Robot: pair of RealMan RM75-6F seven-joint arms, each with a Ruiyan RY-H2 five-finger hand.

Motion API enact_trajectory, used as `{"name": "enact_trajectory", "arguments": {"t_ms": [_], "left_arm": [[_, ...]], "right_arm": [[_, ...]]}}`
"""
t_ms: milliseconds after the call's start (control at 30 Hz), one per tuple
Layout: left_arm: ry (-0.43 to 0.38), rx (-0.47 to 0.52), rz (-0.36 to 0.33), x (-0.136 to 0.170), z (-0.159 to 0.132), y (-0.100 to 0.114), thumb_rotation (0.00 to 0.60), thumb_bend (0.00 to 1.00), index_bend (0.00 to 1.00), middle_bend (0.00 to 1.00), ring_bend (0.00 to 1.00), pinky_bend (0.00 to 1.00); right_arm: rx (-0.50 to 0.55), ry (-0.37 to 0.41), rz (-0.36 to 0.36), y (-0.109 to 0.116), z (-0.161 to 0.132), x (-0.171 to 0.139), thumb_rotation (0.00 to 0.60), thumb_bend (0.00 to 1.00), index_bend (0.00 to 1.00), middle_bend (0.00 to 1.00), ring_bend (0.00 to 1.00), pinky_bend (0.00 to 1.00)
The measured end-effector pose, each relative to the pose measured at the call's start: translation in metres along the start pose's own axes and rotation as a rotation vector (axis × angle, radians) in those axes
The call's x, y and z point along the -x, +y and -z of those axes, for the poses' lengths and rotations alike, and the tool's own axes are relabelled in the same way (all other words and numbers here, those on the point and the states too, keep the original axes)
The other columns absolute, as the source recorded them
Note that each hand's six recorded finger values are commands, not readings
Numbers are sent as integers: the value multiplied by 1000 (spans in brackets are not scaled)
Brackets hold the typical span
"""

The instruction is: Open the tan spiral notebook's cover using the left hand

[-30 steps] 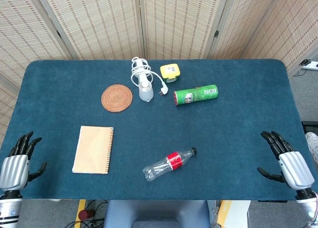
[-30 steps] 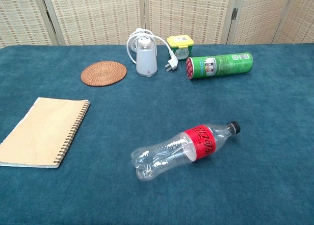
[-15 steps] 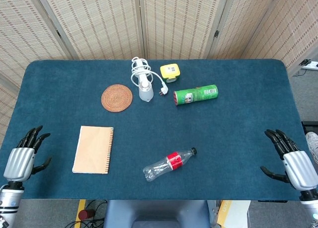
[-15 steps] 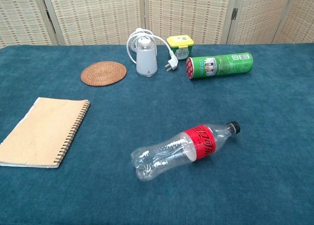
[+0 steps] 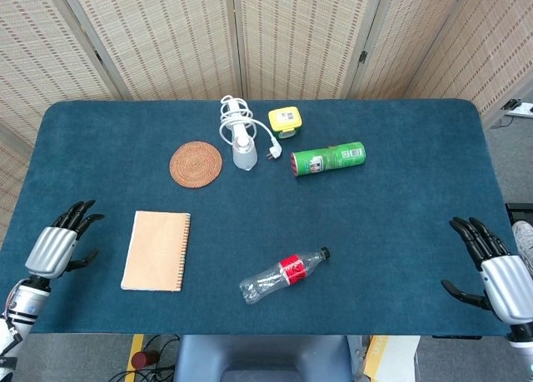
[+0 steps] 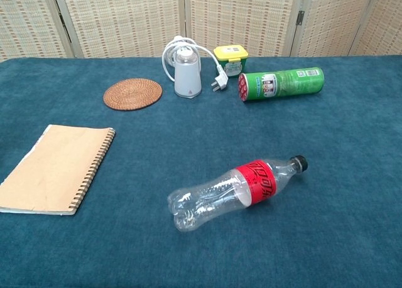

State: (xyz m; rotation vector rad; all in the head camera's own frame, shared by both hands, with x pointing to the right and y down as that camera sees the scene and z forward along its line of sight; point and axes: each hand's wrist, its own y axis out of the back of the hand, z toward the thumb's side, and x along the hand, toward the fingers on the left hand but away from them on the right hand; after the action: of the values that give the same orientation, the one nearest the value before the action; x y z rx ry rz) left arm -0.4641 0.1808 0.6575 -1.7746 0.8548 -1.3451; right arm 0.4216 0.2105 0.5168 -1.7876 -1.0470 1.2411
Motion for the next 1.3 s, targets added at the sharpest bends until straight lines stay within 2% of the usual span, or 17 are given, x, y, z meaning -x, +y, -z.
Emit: {"name": "enact_trajectory", "arguments": {"t_ms": [167,333,700,867,1100,1300], "left_arm": [[4,-12,21,-9,15,-13,600,197,231,89,49,223],[10,-18,28,-14,25,-25,600,138,206,91,49,222],[-25,-37,17,-22,18,-48,600,133,202,96,49,217],[-54,-69,6,-25,10,-51,600,133,204,100,49,216],[-86,-142,40,-31,3,-60,600,132,187,100,49,216],[-108,-137,32,-34,-6,-63,600,133,185,100,49,216]], "right_arm": [[-2,-6,3,1,-1,-2,600,222,3,118,14,151],[-3,-9,0,-1,-2,-3,600,222,3,118,14,151],[-10,-22,2,2,-3,-7,600,222,3,118,14,152],[-18,-19,-2,2,-6,-7,600,222,3,118,14,151],[-23,-23,-1,3,-8,-8,600,222,3,118,14,151],[-24,-27,-3,3,-9,-8,600,222,3,118,14,151]]}}
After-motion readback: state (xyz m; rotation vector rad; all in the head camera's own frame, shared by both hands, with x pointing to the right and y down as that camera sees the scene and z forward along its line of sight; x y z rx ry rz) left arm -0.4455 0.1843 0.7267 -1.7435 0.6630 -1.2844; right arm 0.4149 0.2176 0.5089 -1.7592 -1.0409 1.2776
